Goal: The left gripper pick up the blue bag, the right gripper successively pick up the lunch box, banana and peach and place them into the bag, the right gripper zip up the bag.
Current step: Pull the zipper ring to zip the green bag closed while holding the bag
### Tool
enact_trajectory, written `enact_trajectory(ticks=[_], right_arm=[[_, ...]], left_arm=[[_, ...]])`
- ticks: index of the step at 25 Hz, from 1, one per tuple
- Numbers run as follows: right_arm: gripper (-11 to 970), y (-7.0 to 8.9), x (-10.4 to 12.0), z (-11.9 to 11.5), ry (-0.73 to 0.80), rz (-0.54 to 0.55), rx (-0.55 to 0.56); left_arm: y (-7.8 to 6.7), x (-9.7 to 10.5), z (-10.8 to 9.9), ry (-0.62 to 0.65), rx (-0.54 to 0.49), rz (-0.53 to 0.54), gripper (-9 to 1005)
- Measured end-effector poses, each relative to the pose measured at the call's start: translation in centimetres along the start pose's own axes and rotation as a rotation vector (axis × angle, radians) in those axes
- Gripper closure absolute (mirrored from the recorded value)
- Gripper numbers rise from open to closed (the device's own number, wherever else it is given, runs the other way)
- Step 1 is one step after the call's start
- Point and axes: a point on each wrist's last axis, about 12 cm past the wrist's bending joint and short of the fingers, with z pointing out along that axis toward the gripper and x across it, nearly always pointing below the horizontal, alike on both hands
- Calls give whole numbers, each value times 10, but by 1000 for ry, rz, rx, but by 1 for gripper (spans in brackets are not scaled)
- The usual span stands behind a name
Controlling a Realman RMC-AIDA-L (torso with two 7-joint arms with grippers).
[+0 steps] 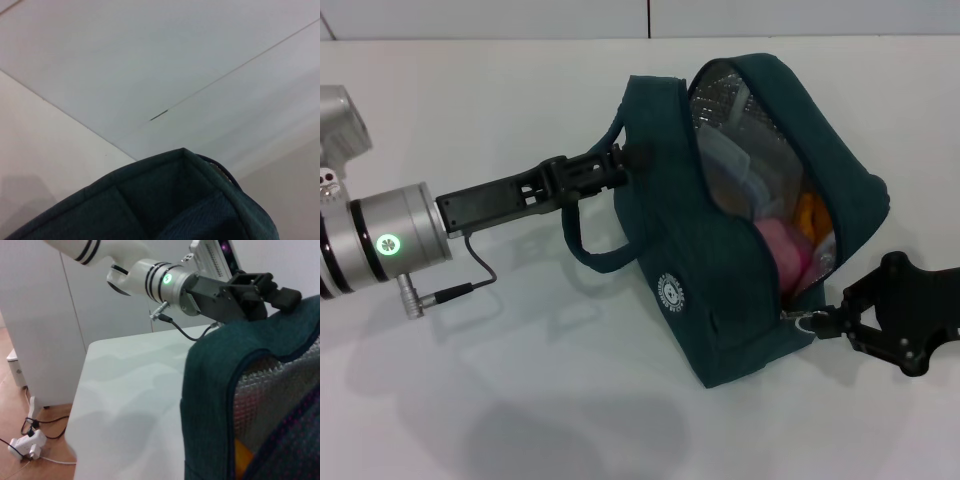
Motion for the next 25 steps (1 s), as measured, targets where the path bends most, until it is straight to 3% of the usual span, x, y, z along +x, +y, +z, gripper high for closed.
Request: enact_trajectory(ticks=[9, 25], right_arm=[[954, 2, -10, -14, -71, -23, 25], [953, -7, -38, -10, -223, -93, 34]], left_arm=[[-1, -1, -1, -27, 11, 17, 100], [1, 1, -8, -71, 8, 67, 101]])
